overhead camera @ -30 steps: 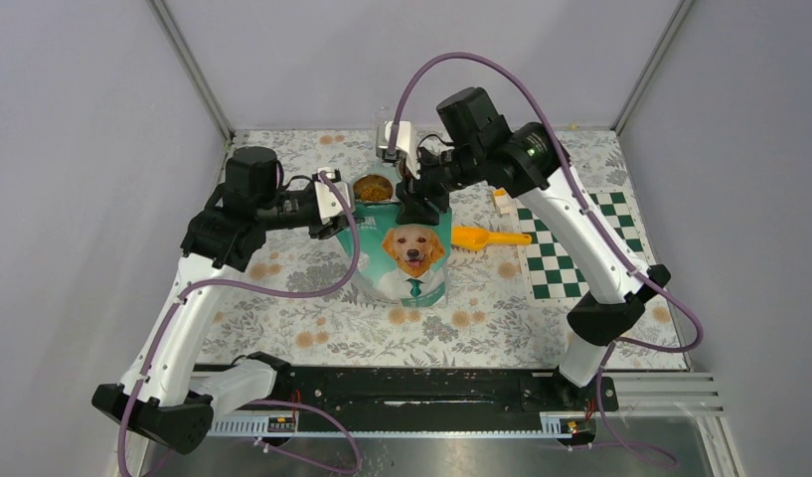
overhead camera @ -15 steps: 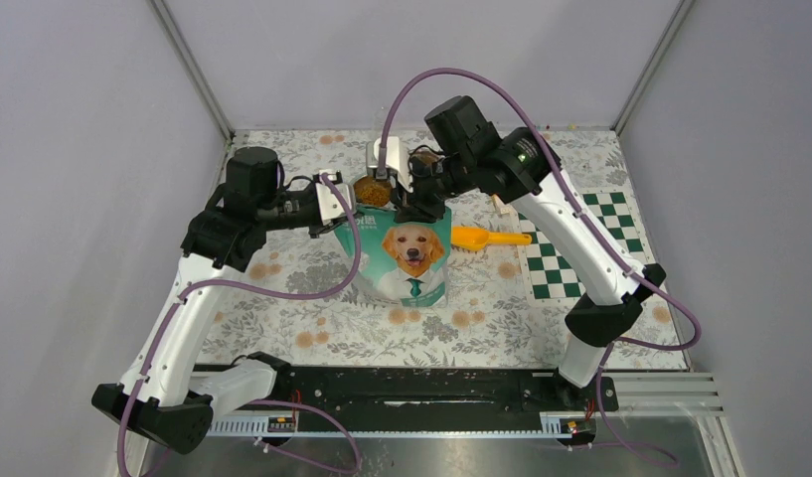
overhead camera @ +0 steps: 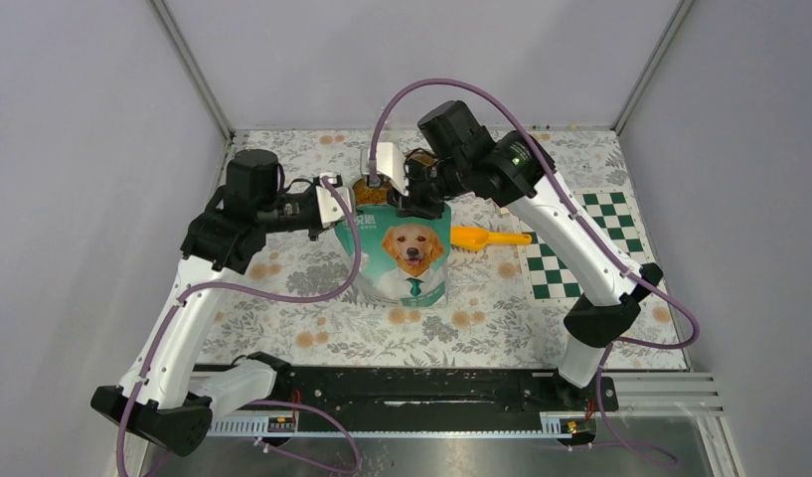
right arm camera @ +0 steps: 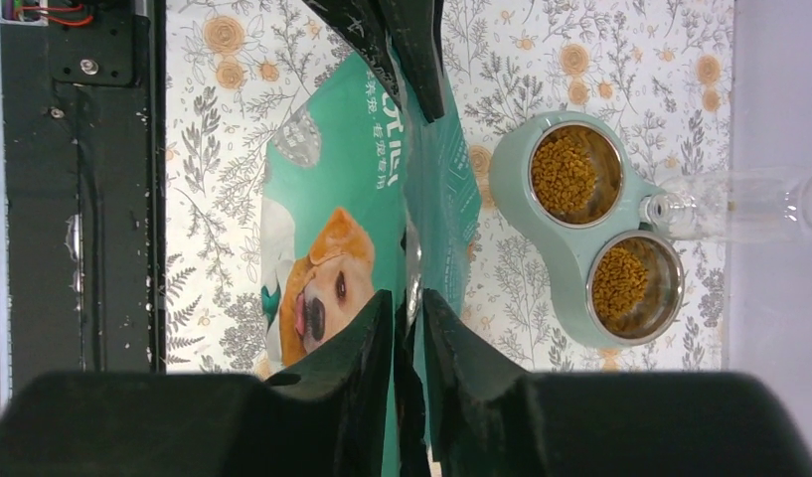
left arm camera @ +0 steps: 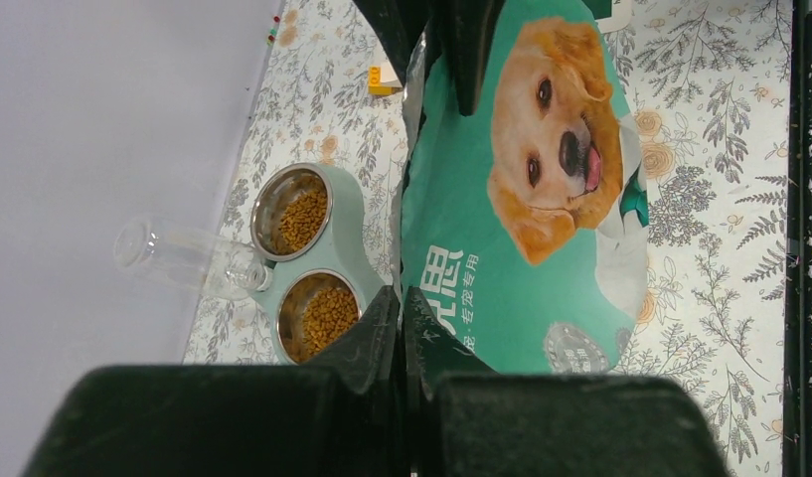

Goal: Serve the pet food

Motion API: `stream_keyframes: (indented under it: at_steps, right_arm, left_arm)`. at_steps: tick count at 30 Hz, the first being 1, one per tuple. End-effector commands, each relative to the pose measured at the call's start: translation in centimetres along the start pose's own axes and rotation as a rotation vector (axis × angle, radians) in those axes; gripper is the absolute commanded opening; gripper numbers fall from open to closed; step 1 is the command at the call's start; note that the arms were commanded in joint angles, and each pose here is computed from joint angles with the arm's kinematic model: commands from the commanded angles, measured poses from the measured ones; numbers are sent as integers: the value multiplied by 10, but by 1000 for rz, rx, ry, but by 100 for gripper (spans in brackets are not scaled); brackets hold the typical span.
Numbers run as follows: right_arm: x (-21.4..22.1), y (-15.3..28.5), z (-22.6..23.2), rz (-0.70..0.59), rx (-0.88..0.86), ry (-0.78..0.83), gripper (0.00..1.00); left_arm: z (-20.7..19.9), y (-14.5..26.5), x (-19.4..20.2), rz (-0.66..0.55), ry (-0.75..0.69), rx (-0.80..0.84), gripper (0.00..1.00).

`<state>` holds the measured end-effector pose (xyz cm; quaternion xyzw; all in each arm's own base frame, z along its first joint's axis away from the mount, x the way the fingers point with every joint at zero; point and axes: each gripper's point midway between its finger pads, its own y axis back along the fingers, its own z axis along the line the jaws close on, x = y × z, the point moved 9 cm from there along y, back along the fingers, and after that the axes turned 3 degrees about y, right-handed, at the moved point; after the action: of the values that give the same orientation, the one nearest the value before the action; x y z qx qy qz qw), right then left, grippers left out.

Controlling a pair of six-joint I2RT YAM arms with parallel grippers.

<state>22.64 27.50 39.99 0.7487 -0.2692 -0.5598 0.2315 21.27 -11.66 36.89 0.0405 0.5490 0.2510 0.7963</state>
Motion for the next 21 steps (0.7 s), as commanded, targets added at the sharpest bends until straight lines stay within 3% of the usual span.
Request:
stream_keyframes:
  at_steps: [1, 5, 11, 16, 21]
  right_arm:
    - [-3, 1, -4, 14, 49, 32, 22]
    - [-5, 5, -6, 14, 67, 45, 2]
    - [-9, 19, -1, 2, 51, 71, 0]
    - [-2, 28, 4, 46, 76, 77, 28]
    - [10, 34, 9, 128, 70, 80, 31]
  left_arm:
    - [5, 8, -13, -45, -84, -54, 0]
    - [5, 9, -15, -53, -91, -60, 0]
    - [5, 9, -16, -57, -93, -58, 0]
    - [4, 9, -17, -59, -96, -58, 0]
    - [3, 9, -17, -61, -97, -55, 0]
